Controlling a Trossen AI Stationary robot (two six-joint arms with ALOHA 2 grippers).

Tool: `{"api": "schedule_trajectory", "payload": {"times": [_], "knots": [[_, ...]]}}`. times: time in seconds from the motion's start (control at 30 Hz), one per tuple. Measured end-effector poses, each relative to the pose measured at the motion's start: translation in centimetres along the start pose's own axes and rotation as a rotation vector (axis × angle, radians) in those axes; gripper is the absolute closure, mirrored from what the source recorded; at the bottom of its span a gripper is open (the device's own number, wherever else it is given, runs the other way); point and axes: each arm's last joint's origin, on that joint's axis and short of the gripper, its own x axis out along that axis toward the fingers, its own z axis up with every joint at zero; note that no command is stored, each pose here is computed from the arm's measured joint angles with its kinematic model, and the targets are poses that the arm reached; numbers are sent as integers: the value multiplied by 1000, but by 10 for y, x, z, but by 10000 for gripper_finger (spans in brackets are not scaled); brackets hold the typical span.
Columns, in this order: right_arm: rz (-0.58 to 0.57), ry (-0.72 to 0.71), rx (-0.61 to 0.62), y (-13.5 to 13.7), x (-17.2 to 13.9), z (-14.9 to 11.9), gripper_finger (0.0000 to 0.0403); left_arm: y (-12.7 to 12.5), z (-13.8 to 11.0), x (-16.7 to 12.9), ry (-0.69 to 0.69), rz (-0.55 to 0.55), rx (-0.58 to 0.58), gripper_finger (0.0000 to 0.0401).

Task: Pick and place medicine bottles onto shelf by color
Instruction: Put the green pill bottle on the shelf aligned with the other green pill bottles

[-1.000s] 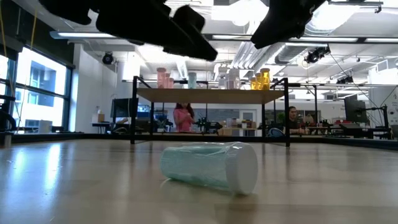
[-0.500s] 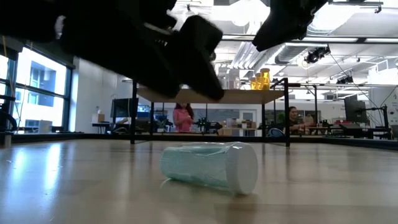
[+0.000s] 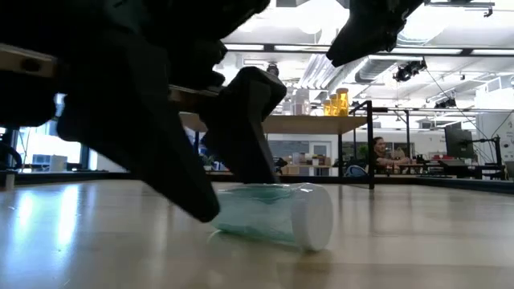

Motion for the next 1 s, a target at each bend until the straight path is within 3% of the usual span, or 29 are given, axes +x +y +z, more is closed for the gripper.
{"api": "schedule_trajectory", "payload": {"times": [0.2, 0.83, 1.0], "knots": [[0, 0, -5, 0, 0, 0, 236, 3, -2, 0, 14, 13, -31, 181], [1, 0, -9, 0, 0, 0, 236, 2, -6, 5, 42, 35, 36, 320], [2, -2, -32, 0, -1, 0, 236, 9, -4, 5, -18, -12, 56, 323]]}}
